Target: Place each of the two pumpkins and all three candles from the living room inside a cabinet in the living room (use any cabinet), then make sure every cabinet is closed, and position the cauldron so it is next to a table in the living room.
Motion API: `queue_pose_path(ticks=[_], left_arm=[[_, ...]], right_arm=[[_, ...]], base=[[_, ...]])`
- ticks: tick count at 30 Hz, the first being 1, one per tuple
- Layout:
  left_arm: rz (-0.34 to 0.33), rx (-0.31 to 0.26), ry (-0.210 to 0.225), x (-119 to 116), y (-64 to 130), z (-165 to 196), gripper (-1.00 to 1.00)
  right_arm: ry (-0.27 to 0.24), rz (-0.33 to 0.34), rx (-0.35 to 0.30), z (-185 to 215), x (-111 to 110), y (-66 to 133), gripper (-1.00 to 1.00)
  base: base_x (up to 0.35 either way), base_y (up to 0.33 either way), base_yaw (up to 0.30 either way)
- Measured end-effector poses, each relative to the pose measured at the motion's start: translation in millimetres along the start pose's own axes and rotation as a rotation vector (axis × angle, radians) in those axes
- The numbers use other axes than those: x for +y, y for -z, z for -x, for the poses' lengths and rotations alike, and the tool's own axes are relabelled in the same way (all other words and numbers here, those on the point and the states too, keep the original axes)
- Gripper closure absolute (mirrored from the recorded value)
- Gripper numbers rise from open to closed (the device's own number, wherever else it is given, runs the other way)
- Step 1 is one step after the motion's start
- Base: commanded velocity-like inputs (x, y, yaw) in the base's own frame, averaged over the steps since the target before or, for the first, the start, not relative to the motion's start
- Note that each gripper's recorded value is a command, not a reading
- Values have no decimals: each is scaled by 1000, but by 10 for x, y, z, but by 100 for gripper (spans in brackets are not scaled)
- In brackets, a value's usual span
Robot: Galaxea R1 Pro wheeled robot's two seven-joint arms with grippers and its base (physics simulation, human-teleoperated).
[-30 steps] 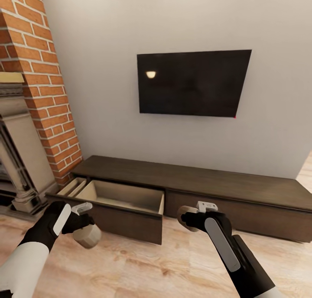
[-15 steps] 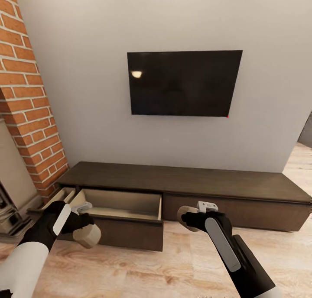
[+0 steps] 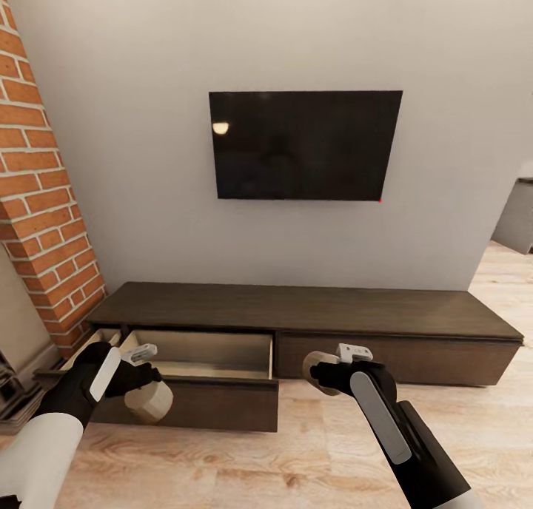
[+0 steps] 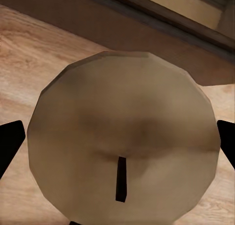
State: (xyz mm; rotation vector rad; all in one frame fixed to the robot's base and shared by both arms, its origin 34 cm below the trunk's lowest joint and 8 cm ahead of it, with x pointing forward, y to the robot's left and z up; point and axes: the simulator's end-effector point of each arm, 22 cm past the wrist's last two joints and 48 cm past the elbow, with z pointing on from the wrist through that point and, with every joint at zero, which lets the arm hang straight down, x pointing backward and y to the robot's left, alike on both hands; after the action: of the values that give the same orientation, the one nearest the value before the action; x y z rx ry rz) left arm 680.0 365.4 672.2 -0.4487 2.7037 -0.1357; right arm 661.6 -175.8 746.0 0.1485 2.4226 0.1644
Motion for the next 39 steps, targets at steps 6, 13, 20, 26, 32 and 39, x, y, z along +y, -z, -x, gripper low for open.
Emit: queue_pose_path(ticks=[6,13,20,26,32,39], left_arm=[[0,0,-1,-28,97,48,100],[1,0,-2,-50,211,108,100],[3,0,-2,-67,325,166,100],[5,-1,-2,-86,422,215,100],[9,-29,-10,-112,578,350,100],[-3,-138,-33,-232,959,744,100]], right_arm=[[1,0,2,76,21,74,100],[2,1,2,166,50,162,100],[2,2,3,255,75,250,100],[2,1,3,328,93,325,100],[2,1,4,397,109,397,100],[3,1,5,477,129,483,100]], base=[[0,1,-1],[0,0,0],[0,0,0],[0,0,0],[0,0,0],[0,0,0]])
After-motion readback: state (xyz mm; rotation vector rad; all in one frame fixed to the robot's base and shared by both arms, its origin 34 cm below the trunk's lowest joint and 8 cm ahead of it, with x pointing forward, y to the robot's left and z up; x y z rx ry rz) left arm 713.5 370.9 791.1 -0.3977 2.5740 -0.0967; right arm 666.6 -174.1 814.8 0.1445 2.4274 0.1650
